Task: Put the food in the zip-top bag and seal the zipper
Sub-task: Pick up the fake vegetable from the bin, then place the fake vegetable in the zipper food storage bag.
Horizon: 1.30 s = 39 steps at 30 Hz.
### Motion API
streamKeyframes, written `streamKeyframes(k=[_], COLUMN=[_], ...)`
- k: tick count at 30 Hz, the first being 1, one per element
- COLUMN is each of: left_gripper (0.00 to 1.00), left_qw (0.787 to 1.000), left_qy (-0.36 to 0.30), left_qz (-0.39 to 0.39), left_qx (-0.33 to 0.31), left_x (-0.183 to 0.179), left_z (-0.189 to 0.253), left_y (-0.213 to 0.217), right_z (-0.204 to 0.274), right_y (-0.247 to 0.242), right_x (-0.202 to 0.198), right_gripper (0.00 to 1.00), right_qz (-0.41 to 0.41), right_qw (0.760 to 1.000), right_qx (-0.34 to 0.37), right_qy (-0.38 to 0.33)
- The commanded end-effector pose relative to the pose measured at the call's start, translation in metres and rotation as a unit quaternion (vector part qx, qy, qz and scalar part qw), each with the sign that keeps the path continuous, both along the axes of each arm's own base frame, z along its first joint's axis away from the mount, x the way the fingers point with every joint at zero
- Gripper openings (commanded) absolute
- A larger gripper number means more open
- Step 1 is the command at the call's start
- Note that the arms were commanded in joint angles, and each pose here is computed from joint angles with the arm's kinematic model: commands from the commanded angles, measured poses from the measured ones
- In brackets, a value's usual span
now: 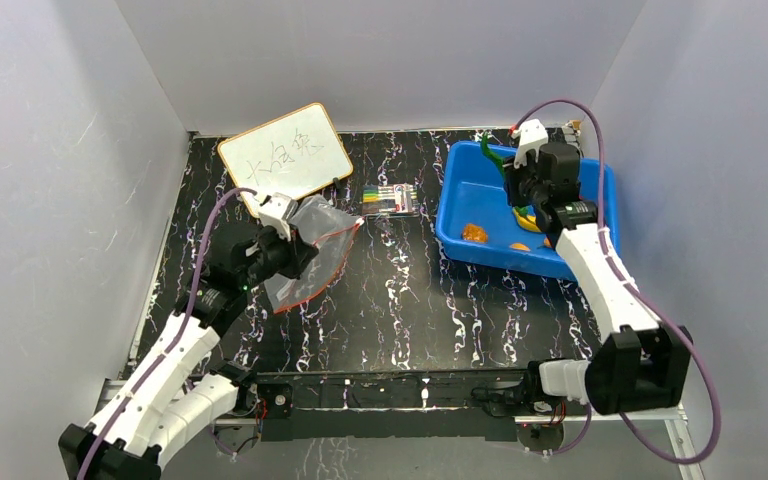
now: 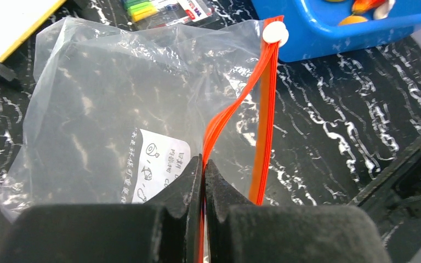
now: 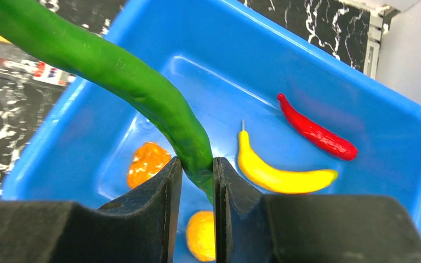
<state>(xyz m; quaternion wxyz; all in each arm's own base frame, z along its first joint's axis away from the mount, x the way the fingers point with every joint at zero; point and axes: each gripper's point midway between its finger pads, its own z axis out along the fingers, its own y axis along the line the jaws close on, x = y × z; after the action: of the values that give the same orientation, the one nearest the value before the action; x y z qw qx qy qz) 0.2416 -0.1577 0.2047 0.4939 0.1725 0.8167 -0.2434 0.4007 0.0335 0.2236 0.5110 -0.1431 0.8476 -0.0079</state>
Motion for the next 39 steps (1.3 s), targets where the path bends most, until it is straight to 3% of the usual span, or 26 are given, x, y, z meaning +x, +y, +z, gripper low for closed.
streamKeyframes(k=[1,7,12,21,31,39], left_gripper=[0.0,0.0,0.0,0.0,0.0,0.0], left_qw=[0.998,0.995,0.991,0.987,0.983,0.98], left_qy=[-0.005,0.027,0.052,0.079,0.091,0.109], left_qz=[-0.013,-0.023,-0.026,-0.027,-0.046,-0.064], left_qx=[-0.069,-0.094,-0.12,-0.137,-0.154,-0.157], left_x=[0.009,0.017,0.019,0.026,0.022,0.02], left_z=[0.043,0.061,0.069,0.065,0.064,0.064], left_y=[-0.021,-0.035,-0.044,-0.054,-0.061,-0.068], right_z=[0.062,0.107,0.142,0.201,0.238,0.239], right_y=[0.031,0.071,0.11,0.156,0.188,0.218], right_x=[-0.011,-0.045,-0.079,-0.145,-0.2,-0.219], right_gripper=[0.0,0.0,0.0,0.0,0.0,0.0], right_qz=[0.04,0.13,0.224,0.36,0.474,0.522], right_qw=[0.993,0.977,0.949,0.873,0.776,0.73], right_qx=[0.049,0.082,0.118,0.208,0.313,0.355], right_qy=[-0.096,-0.147,-0.186,-0.254,-0.275,-0.263])
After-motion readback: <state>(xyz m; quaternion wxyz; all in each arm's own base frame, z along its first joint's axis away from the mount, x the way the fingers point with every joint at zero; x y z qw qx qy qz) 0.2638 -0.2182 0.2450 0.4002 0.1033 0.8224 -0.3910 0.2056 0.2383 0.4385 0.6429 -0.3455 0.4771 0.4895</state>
